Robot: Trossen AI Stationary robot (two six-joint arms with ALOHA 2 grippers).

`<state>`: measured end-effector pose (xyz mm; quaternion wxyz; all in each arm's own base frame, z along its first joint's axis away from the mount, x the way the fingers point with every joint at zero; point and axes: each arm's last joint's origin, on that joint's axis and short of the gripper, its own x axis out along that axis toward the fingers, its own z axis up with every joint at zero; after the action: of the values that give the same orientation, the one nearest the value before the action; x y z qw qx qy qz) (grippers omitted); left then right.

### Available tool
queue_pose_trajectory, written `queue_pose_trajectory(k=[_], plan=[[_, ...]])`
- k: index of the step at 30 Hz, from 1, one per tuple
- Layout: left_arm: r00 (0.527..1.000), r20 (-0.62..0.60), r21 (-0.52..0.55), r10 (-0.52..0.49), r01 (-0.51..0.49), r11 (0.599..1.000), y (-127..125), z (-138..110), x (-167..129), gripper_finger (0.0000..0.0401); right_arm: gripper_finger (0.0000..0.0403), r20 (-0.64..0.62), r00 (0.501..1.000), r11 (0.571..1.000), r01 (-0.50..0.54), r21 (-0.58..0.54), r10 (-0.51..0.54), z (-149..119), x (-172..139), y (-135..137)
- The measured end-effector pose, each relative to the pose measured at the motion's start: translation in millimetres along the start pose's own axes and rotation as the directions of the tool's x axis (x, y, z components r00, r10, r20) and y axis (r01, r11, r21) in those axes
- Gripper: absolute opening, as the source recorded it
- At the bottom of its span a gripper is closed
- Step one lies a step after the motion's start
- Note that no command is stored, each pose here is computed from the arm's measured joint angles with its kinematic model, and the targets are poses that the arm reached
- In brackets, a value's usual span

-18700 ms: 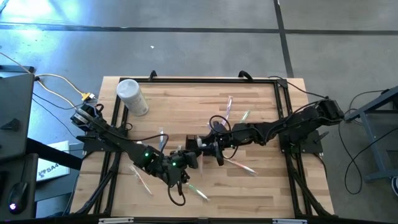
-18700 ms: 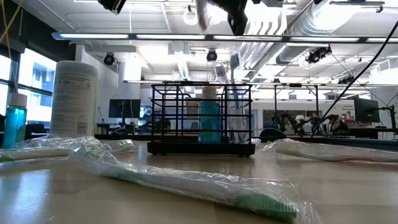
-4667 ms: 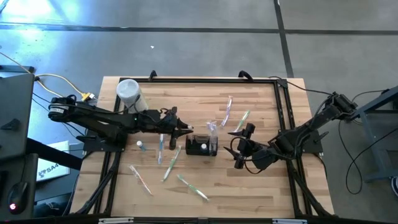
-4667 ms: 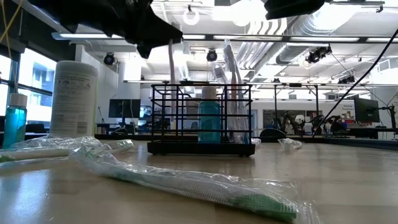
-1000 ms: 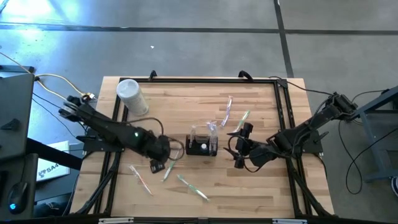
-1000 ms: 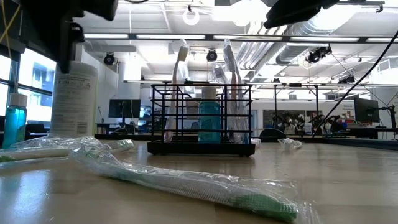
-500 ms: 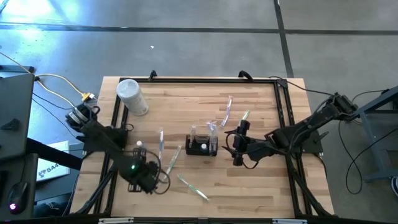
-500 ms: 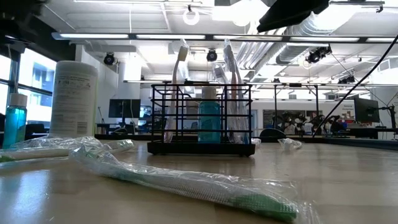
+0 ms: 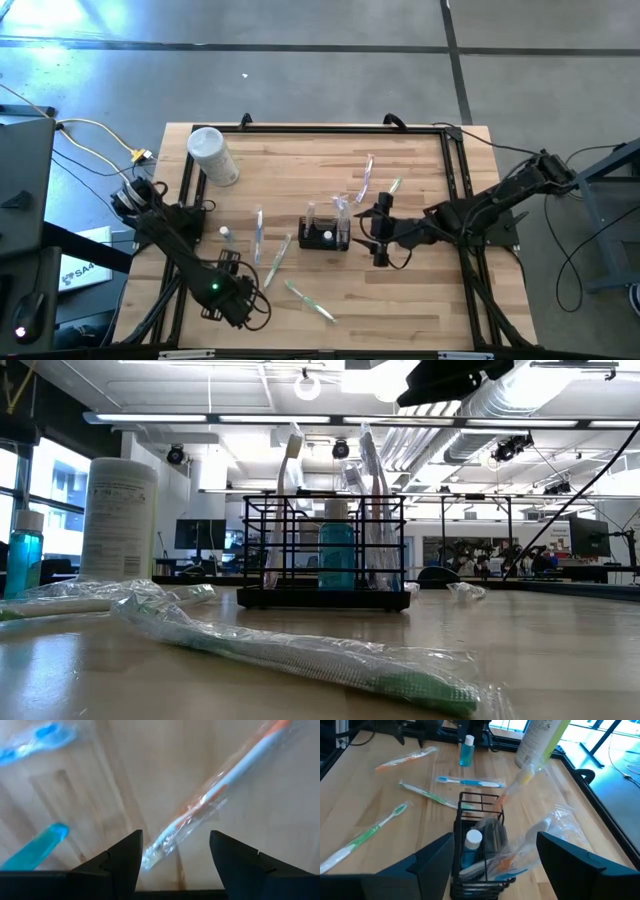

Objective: Pick & Place toothbrushing station
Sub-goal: Put the orange toothbrush into the black mesh

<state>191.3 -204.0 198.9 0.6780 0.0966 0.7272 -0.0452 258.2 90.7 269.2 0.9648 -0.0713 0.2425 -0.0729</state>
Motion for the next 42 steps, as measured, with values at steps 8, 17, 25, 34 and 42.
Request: queue_pose_trajectory(k=[8,17,25,34,42], plan=[[0.996,-0.008,0.024,-0.090,0.090,0.996,1,-5,37,0.0225,0.0275,0.000,1.000,1.000,-0.002,0.003,0.002,0,0,0],[0.994,-0.020,0.011,-0.106,0.106,0.994,10,-21,73,0.0225,0.0275,0.001,1.000,1.000,-0.003,0.010,0.003,0,0,1],[0.997,0.020,0.246,-0.068,0.062,0.967,8,-15,66,0.0119,0.0275,-0.002,1.000,0.999,-0.002,0.032,0.002,0,0,1],[0.991,-0.023,0.418,-0.130,0.128,0.899,13,-7,59,0.0021,0.0275,-0.005,0.999,0.997,-0.048,0.059,0.049,0,0,2],[0.994,0.092,0.501,0.065,-0.103,0.860,7,15,-10,0.0001,0.0275,-0.002,0.996,0.994,-0.084,0.063,0.084,0,0,3]])
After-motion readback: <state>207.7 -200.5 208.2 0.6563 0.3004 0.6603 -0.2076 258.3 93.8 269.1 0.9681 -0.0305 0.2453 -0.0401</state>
